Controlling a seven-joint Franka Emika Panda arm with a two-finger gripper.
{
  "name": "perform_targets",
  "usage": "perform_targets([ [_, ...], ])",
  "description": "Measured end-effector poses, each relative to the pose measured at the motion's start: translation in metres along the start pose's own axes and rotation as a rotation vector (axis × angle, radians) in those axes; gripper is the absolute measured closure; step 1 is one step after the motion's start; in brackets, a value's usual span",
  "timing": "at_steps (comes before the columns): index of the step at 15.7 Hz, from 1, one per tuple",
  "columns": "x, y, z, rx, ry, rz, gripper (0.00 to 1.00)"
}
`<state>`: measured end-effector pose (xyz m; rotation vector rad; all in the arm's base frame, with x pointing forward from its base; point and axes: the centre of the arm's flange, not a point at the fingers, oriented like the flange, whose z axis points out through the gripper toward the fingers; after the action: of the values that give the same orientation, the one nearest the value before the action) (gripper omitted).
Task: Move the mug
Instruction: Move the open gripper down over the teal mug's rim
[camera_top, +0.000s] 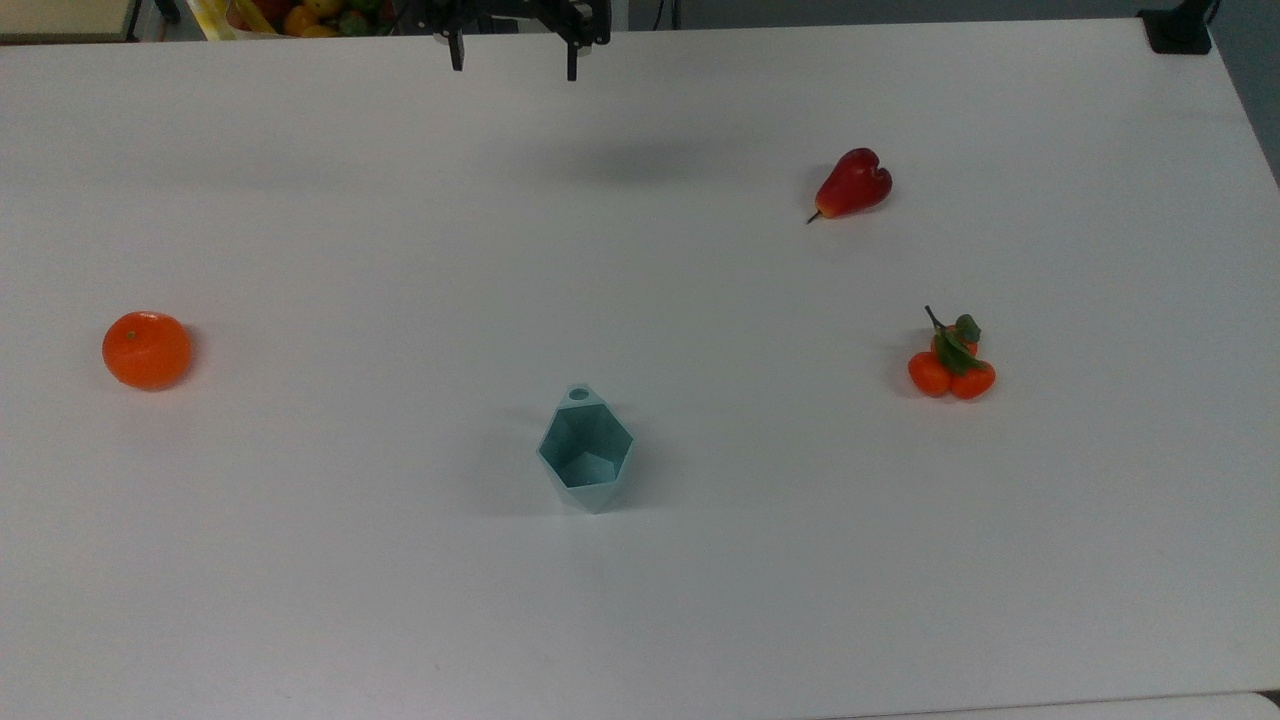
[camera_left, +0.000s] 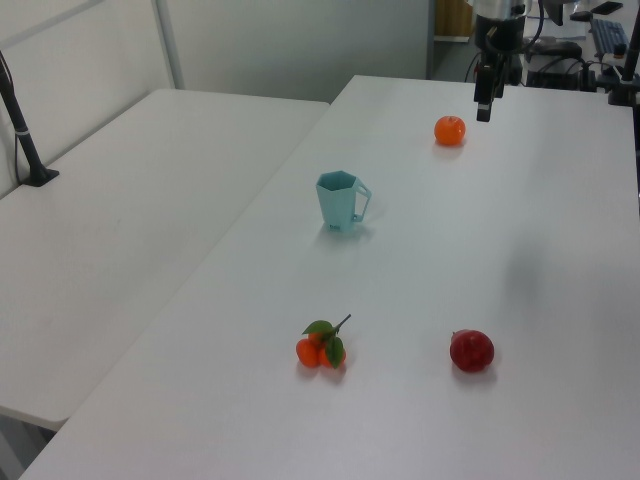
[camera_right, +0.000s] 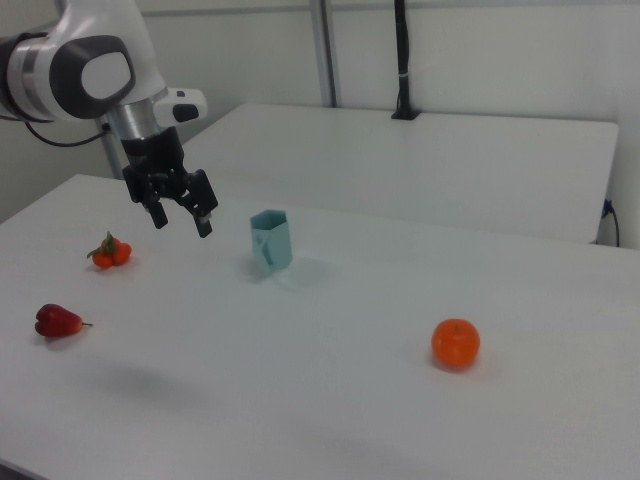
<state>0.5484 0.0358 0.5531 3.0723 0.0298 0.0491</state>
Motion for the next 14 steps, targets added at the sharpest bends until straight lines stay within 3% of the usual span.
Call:
perform_targets([
  [10,0.006,0.008,0.006,-0.002,-0.009,-0.028,0.00],
  [14,0.039,0.009,0.019,-0.007,0.012,-0.050,0.00],
])
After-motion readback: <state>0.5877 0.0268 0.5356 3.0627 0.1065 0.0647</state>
